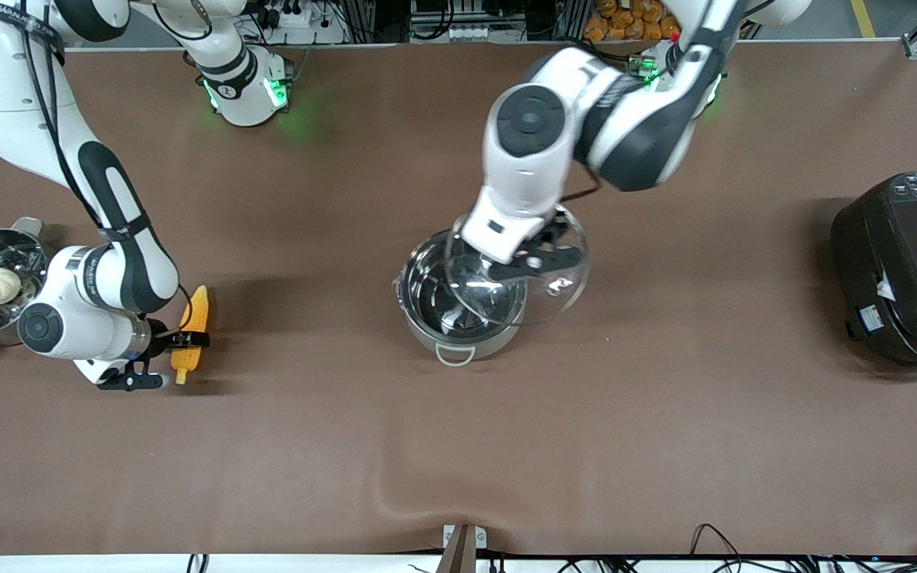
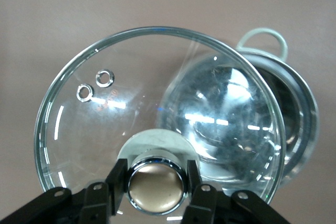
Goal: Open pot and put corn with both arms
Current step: 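Lift the glass lid off the pot and set it down beside the pot, then carry the corn over the pot with the right gripper and lower it in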
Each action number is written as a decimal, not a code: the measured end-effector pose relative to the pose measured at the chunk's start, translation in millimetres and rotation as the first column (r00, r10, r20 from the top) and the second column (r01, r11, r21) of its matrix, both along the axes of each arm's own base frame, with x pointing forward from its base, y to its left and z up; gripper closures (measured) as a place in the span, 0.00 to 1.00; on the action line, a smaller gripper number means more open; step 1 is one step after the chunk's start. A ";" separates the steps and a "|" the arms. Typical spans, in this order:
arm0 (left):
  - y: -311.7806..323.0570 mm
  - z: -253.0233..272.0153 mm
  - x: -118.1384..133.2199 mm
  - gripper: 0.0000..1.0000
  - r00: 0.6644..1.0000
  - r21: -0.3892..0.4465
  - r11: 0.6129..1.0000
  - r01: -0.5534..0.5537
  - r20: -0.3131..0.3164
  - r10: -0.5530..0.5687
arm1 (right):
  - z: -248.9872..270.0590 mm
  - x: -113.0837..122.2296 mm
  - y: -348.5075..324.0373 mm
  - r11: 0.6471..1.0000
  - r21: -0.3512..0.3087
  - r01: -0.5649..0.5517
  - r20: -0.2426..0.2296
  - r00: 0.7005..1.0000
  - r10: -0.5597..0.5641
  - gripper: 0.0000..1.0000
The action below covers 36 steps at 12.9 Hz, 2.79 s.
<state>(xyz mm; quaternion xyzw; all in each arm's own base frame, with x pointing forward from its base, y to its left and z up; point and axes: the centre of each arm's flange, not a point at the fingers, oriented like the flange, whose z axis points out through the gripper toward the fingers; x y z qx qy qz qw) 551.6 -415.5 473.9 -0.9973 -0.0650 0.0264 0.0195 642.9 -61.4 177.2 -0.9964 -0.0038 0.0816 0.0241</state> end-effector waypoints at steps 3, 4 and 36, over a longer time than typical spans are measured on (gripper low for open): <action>83.4 8.9 33.7 0.50 0.998 -0.005 0.998 0.059 -0.019 -0.059 | 0.2 0.1 -0.1 1.000 0.000 0.000 0.000 1.000 0.000 0.53; 111.2 8.5 41.8 0.50 0.996 -0.007 0.997 0.078 -0.029 -0.078 | 0.3 0.1 0.0 1.000 0.000 0.000 0.000 1.000 0.000 0.54; 371.2 -209.1 35.3 0.06 0.981 -0.005 0.981 0.193 0.000 -0.193 | 115.5 -39.4 520.1 0.961 0.181 0.210 -0.048 0.978 -0.204 0.60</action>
